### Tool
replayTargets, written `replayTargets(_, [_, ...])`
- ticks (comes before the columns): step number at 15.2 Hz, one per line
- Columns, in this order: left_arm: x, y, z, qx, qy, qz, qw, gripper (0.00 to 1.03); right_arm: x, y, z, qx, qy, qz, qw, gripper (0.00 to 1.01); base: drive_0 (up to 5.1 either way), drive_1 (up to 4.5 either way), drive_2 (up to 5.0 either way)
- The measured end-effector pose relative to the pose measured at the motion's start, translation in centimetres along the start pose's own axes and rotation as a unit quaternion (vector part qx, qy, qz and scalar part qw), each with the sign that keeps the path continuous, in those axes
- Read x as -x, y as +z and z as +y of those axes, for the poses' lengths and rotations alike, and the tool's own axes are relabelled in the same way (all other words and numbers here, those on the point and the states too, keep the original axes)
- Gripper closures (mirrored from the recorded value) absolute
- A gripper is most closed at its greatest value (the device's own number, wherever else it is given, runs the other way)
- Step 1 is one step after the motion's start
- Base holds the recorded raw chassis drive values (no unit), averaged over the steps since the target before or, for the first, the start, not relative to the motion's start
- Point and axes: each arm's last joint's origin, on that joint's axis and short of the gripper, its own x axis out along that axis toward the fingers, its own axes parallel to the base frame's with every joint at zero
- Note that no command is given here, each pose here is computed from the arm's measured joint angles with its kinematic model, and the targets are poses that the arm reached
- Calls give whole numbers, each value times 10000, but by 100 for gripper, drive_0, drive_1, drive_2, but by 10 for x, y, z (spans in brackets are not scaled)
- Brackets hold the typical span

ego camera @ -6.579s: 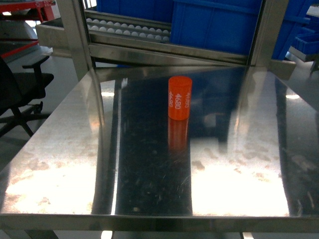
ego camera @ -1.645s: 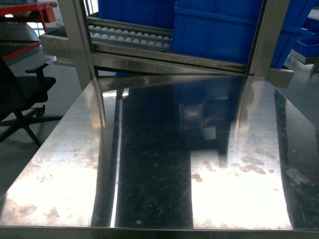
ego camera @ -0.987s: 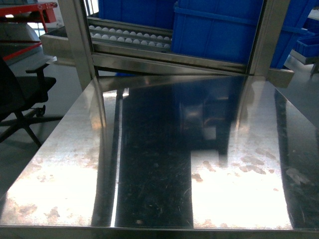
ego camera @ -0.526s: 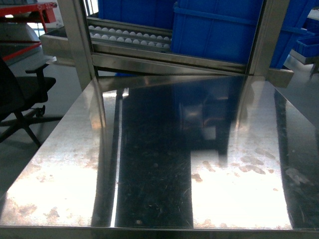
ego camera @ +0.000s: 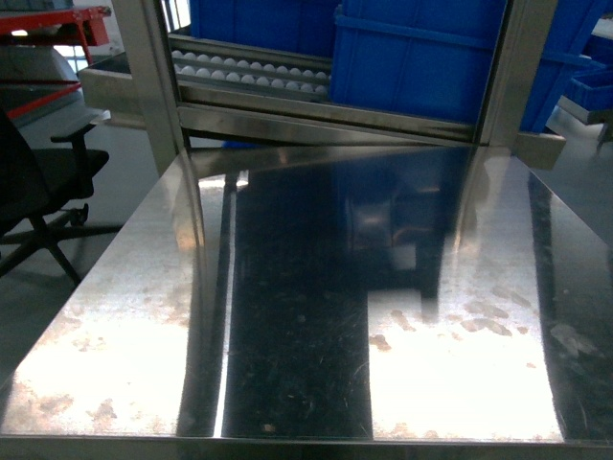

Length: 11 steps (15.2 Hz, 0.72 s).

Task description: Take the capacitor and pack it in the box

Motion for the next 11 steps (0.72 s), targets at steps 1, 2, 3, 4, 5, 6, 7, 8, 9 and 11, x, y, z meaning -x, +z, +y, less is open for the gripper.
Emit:
replayTargets(1, [0,-1,0,-4,-1,40,10000,59,0,0,0,-2,2,6,10000,3,0,0,0])
replayTargets(2, [0,1,0,-8,-4,-23,10000,59,0,0,0,0,0,8,10000,3,0,0,0])
replayTargets(3, [0,0,0,-11,-2,10,10000,59,0,0,0,0,0,4,10000,3,0,0,0])
replayTargets(4, [0,0,0,-13,-4,10,10000,59,0,0,0,0,2,4,10000,3,0,0,0])
replayTargets(5, [0,0,0,-13,-6,12,10000,59,0,0,0,0,2,6,10000,3,0,0,0])
replayTargets(6, [0,0,0,-13,-4,10,10000,59,0,0,0,0,2,4,10000,3,0,0,0])
replayTargets(7, [0,0,0,-13,-4,10,10000,59,0,0,0,0,2,6,10000,3,0,0,0])
replayTargets(8, [0,0,0,-13,-4,10,10000,59,0,0,0,0,2,6,10000,3,0,0,0])
replayTargets(9, [0,0,0,-13,-4,10,10000,59,0,0,0,0,2,4,10000,3,0,0,0])
replayTargets(11, [0,0,0,-13,-4,10,10000,59,0,0,0,0,2,4,10000,3,0,0,0])
